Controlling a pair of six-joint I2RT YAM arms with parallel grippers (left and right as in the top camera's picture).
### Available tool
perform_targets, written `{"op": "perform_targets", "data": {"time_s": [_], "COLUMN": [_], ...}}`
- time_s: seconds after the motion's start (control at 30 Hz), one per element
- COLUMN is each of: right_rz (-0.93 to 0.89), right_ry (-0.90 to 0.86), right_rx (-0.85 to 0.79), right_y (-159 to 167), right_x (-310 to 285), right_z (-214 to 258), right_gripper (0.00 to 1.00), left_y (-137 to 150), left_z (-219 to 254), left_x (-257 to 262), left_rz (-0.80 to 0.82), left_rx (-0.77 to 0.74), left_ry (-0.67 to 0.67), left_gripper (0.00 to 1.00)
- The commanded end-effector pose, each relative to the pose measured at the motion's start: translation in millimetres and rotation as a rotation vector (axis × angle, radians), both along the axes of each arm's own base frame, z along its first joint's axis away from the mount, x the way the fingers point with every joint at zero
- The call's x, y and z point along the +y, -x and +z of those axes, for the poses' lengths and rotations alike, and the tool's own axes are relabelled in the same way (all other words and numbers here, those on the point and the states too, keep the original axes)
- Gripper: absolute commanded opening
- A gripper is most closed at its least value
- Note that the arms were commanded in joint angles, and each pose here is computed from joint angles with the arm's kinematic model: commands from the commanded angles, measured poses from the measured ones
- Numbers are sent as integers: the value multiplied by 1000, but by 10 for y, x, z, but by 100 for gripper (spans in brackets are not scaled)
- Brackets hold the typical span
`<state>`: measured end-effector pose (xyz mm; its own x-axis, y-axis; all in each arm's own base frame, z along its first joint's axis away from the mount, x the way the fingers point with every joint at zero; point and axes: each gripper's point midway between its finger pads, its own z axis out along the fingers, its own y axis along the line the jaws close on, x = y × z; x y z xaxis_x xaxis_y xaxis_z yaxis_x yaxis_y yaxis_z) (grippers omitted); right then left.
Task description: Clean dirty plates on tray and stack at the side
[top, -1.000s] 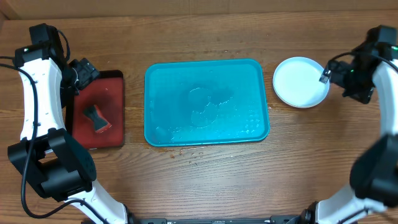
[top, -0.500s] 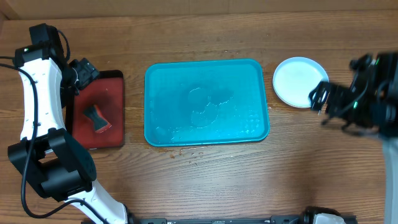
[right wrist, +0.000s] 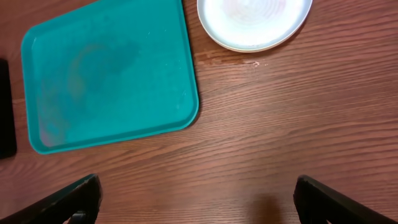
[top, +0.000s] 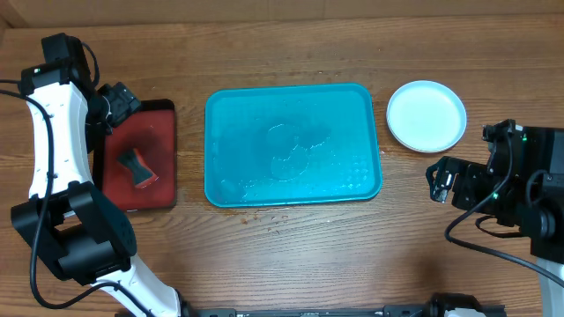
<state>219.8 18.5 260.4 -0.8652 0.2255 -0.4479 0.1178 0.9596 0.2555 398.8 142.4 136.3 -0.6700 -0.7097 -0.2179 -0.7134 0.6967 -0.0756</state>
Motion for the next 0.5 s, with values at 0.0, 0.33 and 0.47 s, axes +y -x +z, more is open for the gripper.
{"op": "perform_targets", "data": {"time_s": [0.0, 0.33, 0.47], "right_rz": [18, 31, 37], "right_ry": [-4, -18, -23], "right_rx": [8, 50, -2], "right_y": [-18, 17, -10], "right_x": [23, 64, 80], "right_z": [-27, -86, -61], "right_gripper": [100, 100, 100], "left_y": [-26, -26, -26], "left_z": [96, 96, 96], "left_x": [8, 8, 8], "left_rz": [4, 4, 4], "left_rx": [-27, -27, -27], "left_ry": [-1, -2, -1], "left_gripper": [100, 100, 100]}}
